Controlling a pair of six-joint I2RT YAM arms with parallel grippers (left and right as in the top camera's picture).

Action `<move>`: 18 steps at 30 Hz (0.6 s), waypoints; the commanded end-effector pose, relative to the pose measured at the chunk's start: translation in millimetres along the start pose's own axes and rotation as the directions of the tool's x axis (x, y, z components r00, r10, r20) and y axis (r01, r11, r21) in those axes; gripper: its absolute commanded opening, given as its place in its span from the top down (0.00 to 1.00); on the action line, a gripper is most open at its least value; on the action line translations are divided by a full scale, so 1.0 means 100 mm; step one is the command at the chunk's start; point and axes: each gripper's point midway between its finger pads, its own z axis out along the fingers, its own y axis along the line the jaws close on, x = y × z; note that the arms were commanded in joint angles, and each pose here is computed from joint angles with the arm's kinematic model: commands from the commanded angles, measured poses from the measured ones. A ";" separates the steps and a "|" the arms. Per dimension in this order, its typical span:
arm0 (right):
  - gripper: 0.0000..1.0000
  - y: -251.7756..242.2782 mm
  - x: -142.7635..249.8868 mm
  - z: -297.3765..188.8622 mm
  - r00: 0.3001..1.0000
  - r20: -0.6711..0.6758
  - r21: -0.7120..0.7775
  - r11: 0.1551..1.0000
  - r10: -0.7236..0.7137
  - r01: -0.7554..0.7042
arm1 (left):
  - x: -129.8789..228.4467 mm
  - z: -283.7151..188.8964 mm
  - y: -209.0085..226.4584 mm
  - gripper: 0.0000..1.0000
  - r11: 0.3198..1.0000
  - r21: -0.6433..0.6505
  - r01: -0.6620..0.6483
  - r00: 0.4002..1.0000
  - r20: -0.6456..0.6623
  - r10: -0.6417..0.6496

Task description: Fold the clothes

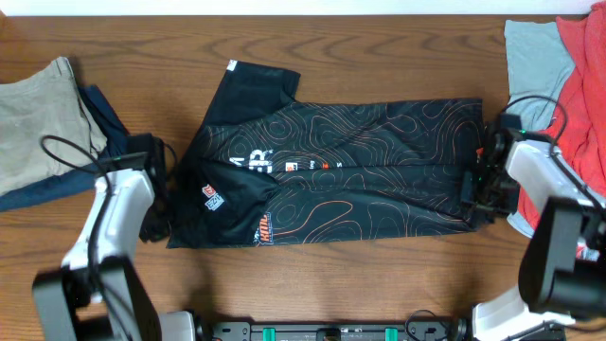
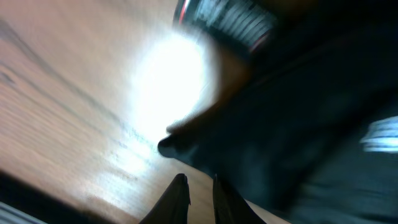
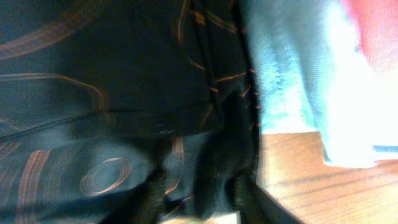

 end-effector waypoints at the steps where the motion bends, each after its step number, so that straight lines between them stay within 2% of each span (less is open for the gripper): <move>1: 0.47 0.11 -0.28 -0.48 0.985 0.170 -0.103 0.995 0.008 0.010 | -0.21 -0.38 -0.07 0.68 0.997 0.071 0.004 0.991 0.131 -0.014; 3: 0.46 0.15 -0.39 -0.68 0.967 0.253 -0.141 0.990 0.021 0.015 | -0.26 -0.52 -0.11 0.60 0.993 0.114 0.002 0.983 0.183 -0.023; 5: 0.55 0.16 -0.52 -0.83 0.941 0.337 -0.156 0.988 0.036 0.018 | -0.28 -0.62 -0.14 0.54 0.989 0.150 -0.002 0.975 0.221 -0.031; 8: 0.70 0.18 -0.71 -0.97 0.901 0.430 -0.173 0.985 0.054 0.023 | -0.29 -0.69 -0.20 0.50 0.982 0.190 -0.011 0.970 0.242 -0.036; 11: 0.70 0.20 -0.83 -0.96 0.887 0.459 -0.171 0.985 0.045 0.038 | -0.27 -0.68 -0.25 0.49 0.976 0.217 -0.019 0.973 0.227 -0.032; 13: 0.62 0.20 -0.88 -0.87 0.891 0.453 -0.154 0.987 0.034 0.041 | -0.25 -0.66 -0.27 0.49 0.974 0.225 -0.021 0.977 0.213 -0.028; 14: 0.61 0.18 -0.90 -0.81 0.895 0.444 -0.144 0.989 0.034 0.034 | -0.24 -0.65 -0.28 0.48 0.973 0.228 -0.021 0.978 0.207 -0.027; 18: 0.69 0.13 -1.01 -0.57 0.910 0.408 -0.148 0.989 0.069 -0.009 | -0.23 -0.62 -0.28 0.48 0.974 0.226 -0.021 0.980 0.198 -0.025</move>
